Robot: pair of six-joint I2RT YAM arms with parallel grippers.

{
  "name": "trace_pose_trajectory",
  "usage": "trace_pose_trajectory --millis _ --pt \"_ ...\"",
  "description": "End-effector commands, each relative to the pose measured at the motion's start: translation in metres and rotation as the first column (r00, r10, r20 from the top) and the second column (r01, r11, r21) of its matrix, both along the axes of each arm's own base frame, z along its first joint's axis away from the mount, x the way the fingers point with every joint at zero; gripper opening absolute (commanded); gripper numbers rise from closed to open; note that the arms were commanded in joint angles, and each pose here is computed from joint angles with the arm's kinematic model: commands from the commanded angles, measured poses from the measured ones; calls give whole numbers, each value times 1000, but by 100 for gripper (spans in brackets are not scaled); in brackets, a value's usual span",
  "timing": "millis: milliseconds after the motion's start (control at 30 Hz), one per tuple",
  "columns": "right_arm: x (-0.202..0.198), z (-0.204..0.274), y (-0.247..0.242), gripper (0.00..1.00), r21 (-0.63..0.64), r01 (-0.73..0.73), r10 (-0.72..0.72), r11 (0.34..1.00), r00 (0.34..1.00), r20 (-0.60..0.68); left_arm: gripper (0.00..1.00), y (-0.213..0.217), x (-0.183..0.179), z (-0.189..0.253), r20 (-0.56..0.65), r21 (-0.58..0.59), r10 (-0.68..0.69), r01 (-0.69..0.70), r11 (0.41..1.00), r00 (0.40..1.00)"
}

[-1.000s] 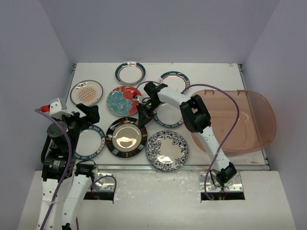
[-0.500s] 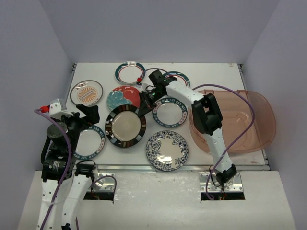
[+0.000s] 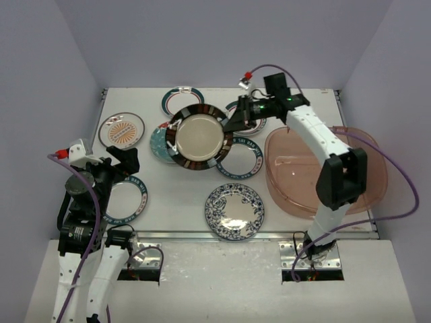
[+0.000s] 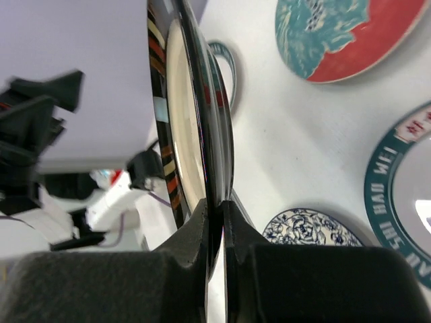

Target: Place the plates into the plastic bin on the countertop

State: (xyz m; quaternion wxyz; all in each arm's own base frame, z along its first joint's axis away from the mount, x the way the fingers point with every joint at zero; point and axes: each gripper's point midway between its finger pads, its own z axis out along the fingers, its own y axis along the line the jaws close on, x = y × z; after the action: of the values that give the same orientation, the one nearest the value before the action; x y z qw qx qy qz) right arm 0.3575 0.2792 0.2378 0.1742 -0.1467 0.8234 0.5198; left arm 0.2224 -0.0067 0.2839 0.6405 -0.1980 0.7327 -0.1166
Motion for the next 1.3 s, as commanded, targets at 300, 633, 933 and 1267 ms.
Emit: trace_pose_trajectory --millis 300,633,933,1267 --pt "-15 90 -213 0 221 501 -528 837 845 84 100 -5 2 13 55 5 -27 27 1000 998" --pt "-13 46 -309 0 77 835 -839 545 540 70 100 -8 -2 16 65 3 -35 35 999 997" --pt "-42 12 -327 0 -17 927 -903 374 368 222 100 -8 -4 18 75 1 -32 32 1000 997" --pt "-78 -3 -334 0 -44 976 -948 214 218 233 100 -8 -4 18 75 1 -35 35 999 997"
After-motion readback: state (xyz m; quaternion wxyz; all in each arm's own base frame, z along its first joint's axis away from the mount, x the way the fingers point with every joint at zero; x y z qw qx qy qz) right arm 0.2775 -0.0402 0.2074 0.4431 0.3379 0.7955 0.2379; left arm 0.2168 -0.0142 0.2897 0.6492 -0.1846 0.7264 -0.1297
